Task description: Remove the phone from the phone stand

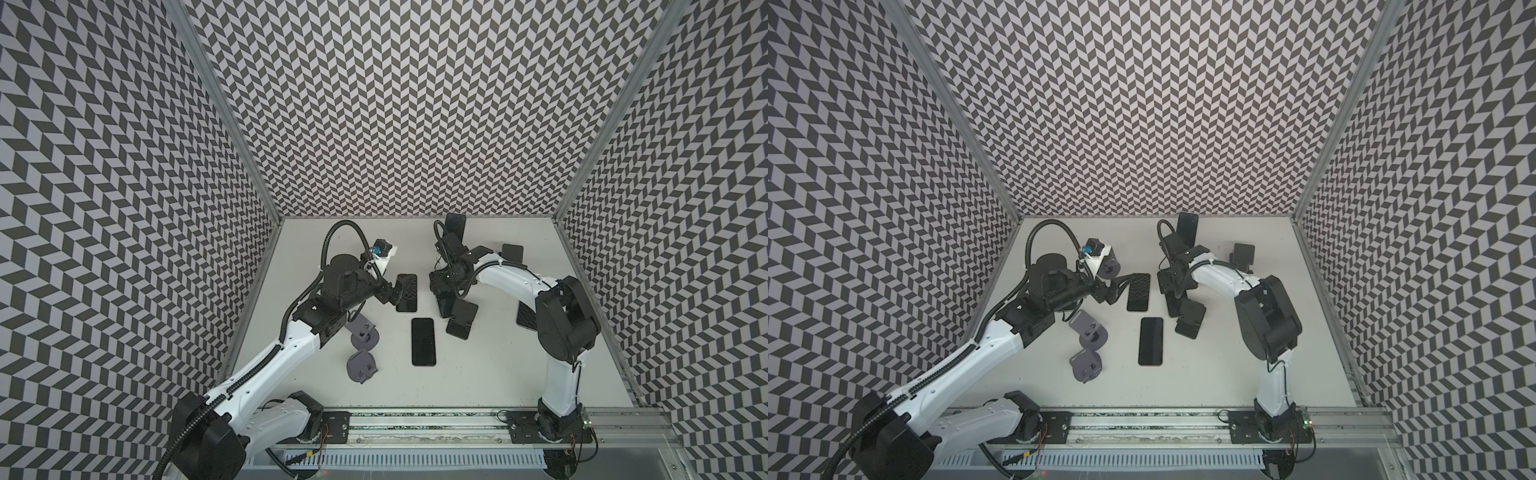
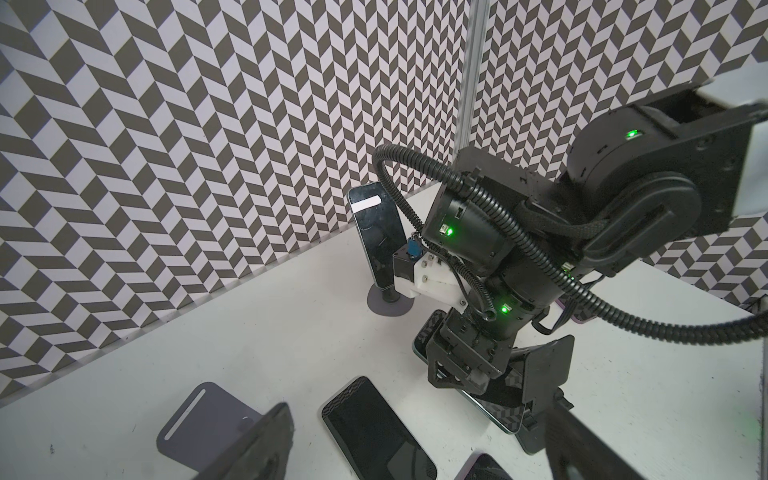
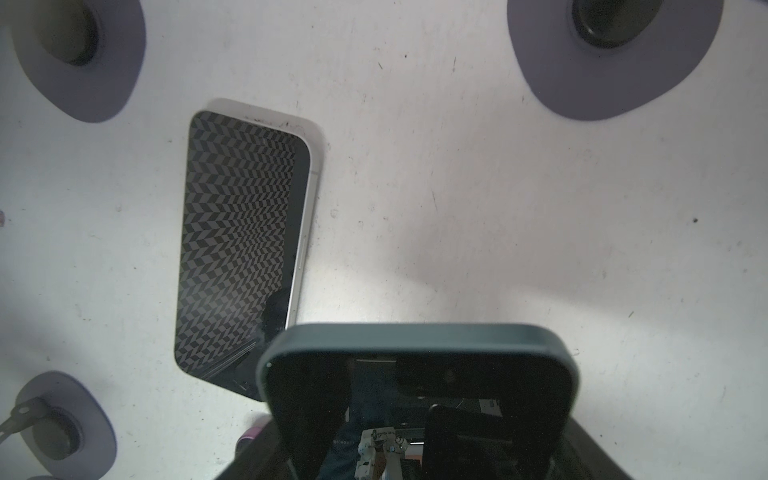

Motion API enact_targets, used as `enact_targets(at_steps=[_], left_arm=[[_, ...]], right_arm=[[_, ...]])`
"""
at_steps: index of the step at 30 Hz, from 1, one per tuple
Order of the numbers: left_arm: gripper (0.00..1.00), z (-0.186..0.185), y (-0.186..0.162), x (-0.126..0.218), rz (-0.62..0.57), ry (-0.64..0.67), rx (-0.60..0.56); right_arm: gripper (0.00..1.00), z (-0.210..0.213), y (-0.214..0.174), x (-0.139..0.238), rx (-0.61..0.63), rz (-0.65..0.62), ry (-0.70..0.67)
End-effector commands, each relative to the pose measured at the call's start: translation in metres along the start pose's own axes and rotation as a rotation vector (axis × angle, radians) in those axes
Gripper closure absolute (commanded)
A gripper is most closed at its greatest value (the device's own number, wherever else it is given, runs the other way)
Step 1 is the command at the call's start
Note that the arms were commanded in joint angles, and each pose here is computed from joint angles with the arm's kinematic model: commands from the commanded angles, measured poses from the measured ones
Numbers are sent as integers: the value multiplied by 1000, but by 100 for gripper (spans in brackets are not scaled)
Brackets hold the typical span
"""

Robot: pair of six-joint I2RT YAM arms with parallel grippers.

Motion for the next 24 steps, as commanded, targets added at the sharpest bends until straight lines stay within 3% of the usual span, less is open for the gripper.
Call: enact_targets(at_steps=[1,24], left_arm=[[6,1,0,2,-3,5,-9],[6,7,2,3,-6,31,-20]], right_arm=[[38,9,8,-1,-2,-31,25],[38,27,34,-14,25,-38,31]])
Point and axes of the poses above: each gripper's point midway between its finger pads, its own x axis back along the fingers, its own z axis along the line the jaws close on, y = z × x, the point moved 7 cm from there along x, back along the fingers, and after that the axes turned 13 degrees about -x, right-handed, at the moved point
